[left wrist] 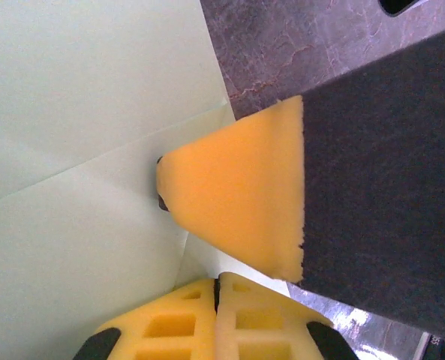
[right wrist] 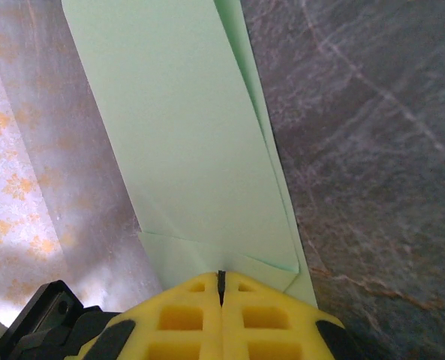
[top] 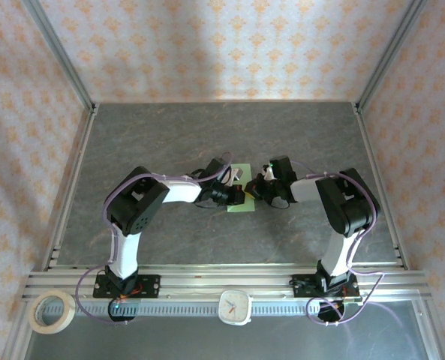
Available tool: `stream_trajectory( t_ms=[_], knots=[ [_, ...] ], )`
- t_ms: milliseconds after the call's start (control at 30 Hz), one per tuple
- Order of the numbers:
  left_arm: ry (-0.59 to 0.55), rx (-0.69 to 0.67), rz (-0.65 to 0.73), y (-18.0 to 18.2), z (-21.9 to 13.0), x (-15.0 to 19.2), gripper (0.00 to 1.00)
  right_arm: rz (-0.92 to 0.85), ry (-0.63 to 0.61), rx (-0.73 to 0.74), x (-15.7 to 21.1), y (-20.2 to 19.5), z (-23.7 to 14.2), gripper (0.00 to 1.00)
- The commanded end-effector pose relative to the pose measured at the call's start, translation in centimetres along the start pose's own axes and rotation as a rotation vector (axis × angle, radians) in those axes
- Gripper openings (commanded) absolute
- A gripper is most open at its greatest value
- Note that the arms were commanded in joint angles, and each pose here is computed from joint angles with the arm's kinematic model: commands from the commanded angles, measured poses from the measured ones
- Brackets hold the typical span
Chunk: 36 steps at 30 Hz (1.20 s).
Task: Fold a paper plane with a square sheet of paper (pick it up from the middle)
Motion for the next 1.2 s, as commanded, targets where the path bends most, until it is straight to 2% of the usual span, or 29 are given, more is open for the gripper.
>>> stream_trajectory(
  t_ms=[0,300,700,800,967,1067,1167],
  knots=[
    [0.056,-0.058,-0.040,1.7,-0.1,3.0,0.00,0.092,-0.013,0.206,0.6,-6.0,0.6,0.00],
    [0.059,-0.033,-0.015,0.4,-2.3,3.9,0.00,0.090,-0.013,0.227,0.6,-6.4,0.5,0.00],
    [0.083,-0.063,-0.039,1.5,-3.9,7.0,0.01,0.077,-0.017,0.223,0.4,-5.8,0.3,0.00],
    [0.059,-0.039,-0.020,0.5,-4.5,6.1,0.01,0.076,-0.016,0.220,0.4,-5.6,0.3,0.00],
    [-0.057,0.028,0.034,-2.2,-6.3,2.8,0.01,0.070,-0.014,0.213,0.4,-5.3,0.2,0.00],
    [-0.125,0.043,0.035,-2.5,-6.8,0.8,0.02,0.071,-0.015,0.213,0.3,-5.3,0.2,0.00],
    [-0.138,0.036,0.025,-1.9,-6.0,-0.6,0.02,0.072,-0.014,0.209,0.2,-5.2,0.3,0.00]
  ],
)
Point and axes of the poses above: each hand's point on the last joint's axis, 136 mm out from that joint toward the fingers, its own z axis out along the fingers, its own y axis along the line the jaws close on, x = y × z, the point moved 3 cm from there along -z, back along the fingers, and after that the axes turned 11 degrees about z, right-handed, at the moved point
